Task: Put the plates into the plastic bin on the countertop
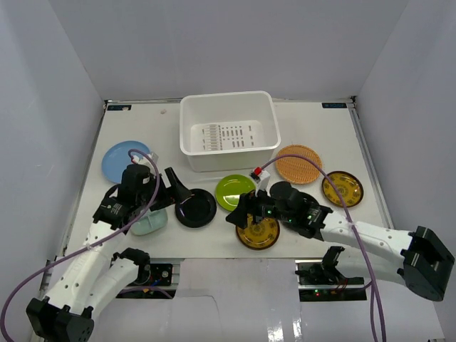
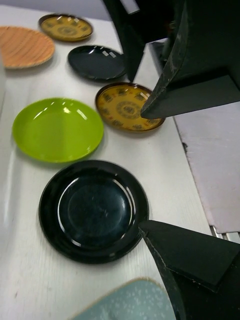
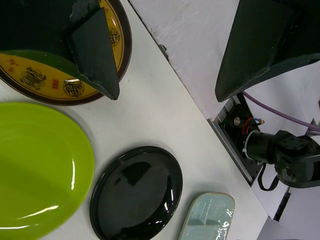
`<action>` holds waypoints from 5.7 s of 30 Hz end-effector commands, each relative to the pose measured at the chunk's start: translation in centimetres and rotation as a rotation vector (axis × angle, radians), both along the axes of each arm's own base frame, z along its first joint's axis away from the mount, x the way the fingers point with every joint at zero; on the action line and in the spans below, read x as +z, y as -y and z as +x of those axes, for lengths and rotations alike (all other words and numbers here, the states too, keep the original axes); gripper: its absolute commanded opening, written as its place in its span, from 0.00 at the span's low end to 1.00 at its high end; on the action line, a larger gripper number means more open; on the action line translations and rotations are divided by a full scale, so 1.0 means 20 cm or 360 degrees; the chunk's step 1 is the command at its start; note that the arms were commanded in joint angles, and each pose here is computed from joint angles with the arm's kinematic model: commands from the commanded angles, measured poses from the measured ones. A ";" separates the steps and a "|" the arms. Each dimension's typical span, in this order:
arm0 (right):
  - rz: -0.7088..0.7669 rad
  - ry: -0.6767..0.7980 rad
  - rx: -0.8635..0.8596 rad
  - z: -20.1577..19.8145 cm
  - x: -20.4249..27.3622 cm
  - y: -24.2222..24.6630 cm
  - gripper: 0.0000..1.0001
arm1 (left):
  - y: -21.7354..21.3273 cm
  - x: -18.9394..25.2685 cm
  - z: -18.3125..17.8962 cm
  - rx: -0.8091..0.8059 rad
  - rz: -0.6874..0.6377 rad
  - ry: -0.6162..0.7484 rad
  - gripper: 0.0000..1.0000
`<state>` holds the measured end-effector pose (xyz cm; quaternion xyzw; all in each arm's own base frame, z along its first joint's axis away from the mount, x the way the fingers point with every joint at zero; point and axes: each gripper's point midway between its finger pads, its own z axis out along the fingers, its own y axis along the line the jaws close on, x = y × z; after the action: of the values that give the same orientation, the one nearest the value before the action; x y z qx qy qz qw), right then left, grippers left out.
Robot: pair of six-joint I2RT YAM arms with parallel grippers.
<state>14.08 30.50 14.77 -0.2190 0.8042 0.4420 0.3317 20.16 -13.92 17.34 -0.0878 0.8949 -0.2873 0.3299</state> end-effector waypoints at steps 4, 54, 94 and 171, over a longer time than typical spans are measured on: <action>0.0055 0.0168 -0.0036 0.02 0.09 -0.22 0.82 | -0.12 -0.12 0.08 0.0334 0.0139 -0.0143 0.84; -0.0437 0.0199 0.0264 0.34 -0.59 -1.48 0.59 | -0.34 0.88 -0.18 0.0452 -0.0190 0.1018 0.98; 0.0188 0.1016 -0.0832 1.38 1.30 -0.12 0.08 | -0.40 0.94 0.20 0.0824 -0.0170 0.1034 0.98; -0.0221 -0.0202 -0.1743 1.12 -0.15 1.56 0.60 | -0.91 0.40 0.77 0.1326 -0.0667 0.0661 0.00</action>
<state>34.54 -1.01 9.87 0.2404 0.8592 0.1394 0.4295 34.42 6.32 20.65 -0.4809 0.6481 -0.2314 0.5433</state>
